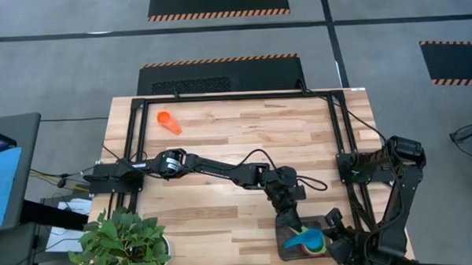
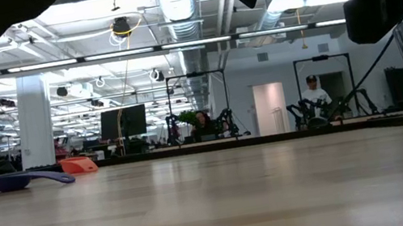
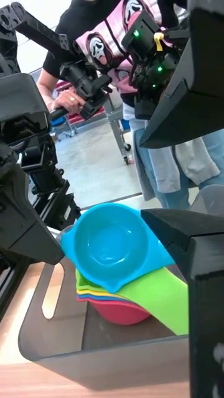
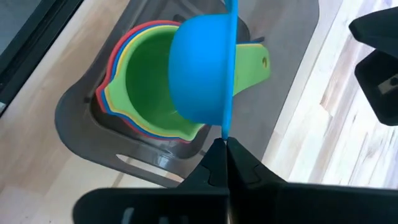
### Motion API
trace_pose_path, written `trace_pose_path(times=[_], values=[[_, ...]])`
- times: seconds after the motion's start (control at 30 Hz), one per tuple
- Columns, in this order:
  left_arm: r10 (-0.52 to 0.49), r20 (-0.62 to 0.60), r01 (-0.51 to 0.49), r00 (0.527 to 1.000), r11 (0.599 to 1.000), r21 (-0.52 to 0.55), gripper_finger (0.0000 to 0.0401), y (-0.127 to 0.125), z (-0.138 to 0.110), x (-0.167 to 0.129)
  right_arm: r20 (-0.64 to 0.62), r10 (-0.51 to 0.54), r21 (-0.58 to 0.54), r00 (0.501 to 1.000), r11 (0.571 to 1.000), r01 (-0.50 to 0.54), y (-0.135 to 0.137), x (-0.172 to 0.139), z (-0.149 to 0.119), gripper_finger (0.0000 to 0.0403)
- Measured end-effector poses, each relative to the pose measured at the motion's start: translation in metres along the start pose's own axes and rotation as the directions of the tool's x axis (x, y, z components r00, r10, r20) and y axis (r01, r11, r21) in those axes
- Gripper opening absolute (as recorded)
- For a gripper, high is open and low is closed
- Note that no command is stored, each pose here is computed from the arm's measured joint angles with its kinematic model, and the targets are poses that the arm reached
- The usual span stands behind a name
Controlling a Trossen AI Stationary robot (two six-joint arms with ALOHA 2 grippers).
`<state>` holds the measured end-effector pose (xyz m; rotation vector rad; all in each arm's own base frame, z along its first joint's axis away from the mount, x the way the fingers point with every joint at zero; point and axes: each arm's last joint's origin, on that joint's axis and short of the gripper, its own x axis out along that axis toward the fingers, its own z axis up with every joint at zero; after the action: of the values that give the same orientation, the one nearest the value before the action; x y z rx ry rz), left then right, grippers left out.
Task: Nest measuring cups in basket
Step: Stack the light blue measuring cup on top of the green measuring cup in the black bin, then stack the orange measuring cup on top of the light blue measuring cup in the black bin
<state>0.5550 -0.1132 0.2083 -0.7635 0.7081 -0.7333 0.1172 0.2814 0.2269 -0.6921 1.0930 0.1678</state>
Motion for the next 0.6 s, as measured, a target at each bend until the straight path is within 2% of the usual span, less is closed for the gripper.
trace_pose_path(times=[0.23,0.5,0.6], values=[[0.000,0.000,0.000,1.000,1.000,0.000,0.0156,0.0000,0.0000,0.0000,-0.027,0.064,0.002,0.998,0.998,-0.064,0.0025,-0.0001,0.0003,0.0041],[0.000,0.000,0.000,1.000,1.000,-0.005,0.0156,-0.0001,-0.0002,0.0001,-0.028,0.064,0.003,0.998,0.998,-0.064,0.0025,0.0000,0.0002,0.0050],[-0.010,-0.010,0.010,1.000,0.999,-0.033,0.0156,-0.0014,-0.0013,0.0014,-0.043,0.037,0.056,0.998,0.998,-0.035,0.0000,0.0003,-0.0015,0.0049]])
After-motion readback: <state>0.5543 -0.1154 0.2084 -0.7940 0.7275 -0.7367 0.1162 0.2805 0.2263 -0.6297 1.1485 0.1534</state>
